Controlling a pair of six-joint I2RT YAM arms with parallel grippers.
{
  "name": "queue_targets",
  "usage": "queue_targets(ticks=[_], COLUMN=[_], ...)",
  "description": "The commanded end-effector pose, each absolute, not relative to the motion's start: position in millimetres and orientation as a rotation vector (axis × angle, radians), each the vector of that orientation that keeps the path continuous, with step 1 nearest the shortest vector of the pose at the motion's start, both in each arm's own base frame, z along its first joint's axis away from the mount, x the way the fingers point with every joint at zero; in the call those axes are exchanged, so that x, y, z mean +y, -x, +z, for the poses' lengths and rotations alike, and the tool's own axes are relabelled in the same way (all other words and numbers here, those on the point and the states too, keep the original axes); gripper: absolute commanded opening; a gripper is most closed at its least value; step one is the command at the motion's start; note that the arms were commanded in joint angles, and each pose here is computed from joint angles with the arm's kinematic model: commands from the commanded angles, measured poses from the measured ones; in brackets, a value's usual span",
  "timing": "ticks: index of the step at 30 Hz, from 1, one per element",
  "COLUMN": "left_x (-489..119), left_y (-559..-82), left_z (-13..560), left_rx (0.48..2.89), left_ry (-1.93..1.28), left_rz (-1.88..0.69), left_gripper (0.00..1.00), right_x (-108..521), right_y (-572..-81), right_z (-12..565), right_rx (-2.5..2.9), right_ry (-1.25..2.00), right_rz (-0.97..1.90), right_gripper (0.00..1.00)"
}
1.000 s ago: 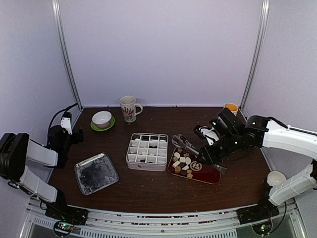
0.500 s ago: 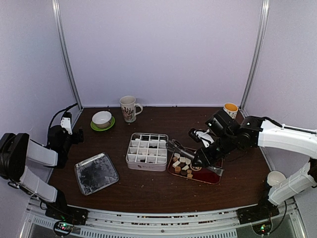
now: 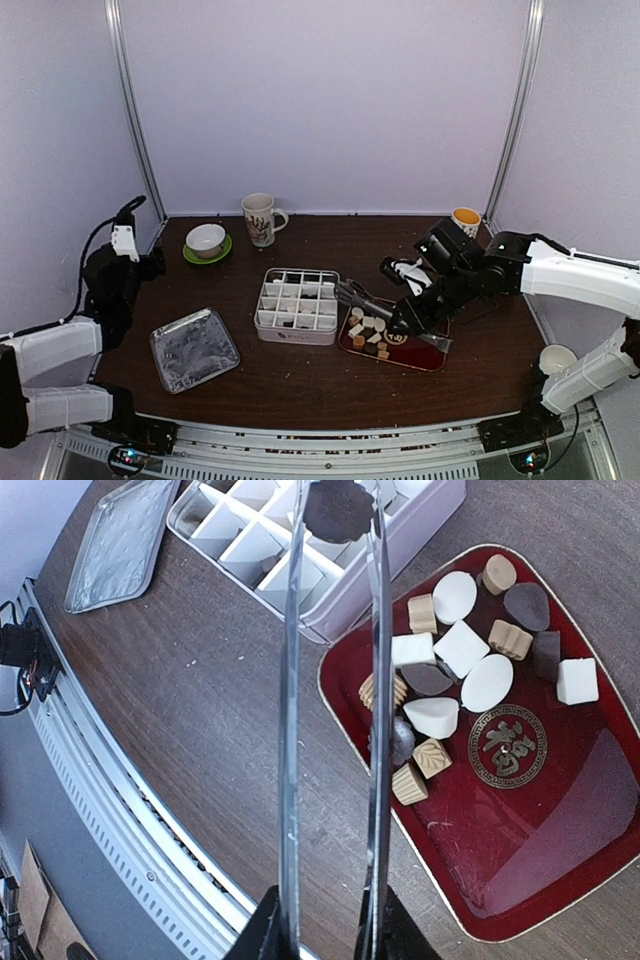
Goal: Pack the chocolate
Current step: Pick up the packing box from the center of the board.
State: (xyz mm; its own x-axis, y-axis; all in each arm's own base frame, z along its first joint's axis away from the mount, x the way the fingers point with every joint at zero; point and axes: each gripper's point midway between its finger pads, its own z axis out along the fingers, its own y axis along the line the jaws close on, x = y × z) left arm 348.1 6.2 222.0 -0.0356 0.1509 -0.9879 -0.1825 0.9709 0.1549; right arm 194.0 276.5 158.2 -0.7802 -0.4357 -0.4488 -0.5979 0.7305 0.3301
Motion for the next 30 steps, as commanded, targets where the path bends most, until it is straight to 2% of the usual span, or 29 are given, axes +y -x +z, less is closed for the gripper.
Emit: queue_targets(ticks=[1,4,9,13,17,21,28,30], left_x=[31.7,37.3,-38.3,-82.2,-118.0,-150.9,-202.4,-221.0], left_y=[-334.1,-321.4,-320.5,-308.1,-313.4,-326.9,-342.5,-340.1], left_z=[218.9,198.9,181.2,164.6,158.1,141.8,115.3,108.0], left_rx=[1.712,1.836,2.127,2.322,2.399,2.461,2.594,2.623], left_ry=[0.323,0.501,0.185,0.104,-0.034,-0.196,-0.337,-0.397], left_rz=[0.231,0.169,-0.208,-0.445,-0.549,-0.688,-0.784,-0.827], left_gripper=[0.98,0.98,0.97,0.93,0.92,0.84,0.73,0.72], right_x=[278.1,272.1,258.5,260.3,274.9,288.6,298.1,299.2], right_y=[-199.8,-199.9,-198.7,-197.6,-204.6,-217.2,-231.8,-231.6], right_z=[158.7,160.2,179.6,194.0,195.2,189.9,182.2,179.3], right_rx=[2.552,2.532,2.531,2.6,2.657,2.672,2.691,2.694], right_ry=[0.803,0.813,0.773,0.75,0.742,0.752,0.877,0.887], right_rz=[0.649,0.619,0.573,0.566,0.579,0.569,0.482,0.484], right_gripper=[0.26,0.26,0.24,0.24,0.24,0.23,0.23,0.23])
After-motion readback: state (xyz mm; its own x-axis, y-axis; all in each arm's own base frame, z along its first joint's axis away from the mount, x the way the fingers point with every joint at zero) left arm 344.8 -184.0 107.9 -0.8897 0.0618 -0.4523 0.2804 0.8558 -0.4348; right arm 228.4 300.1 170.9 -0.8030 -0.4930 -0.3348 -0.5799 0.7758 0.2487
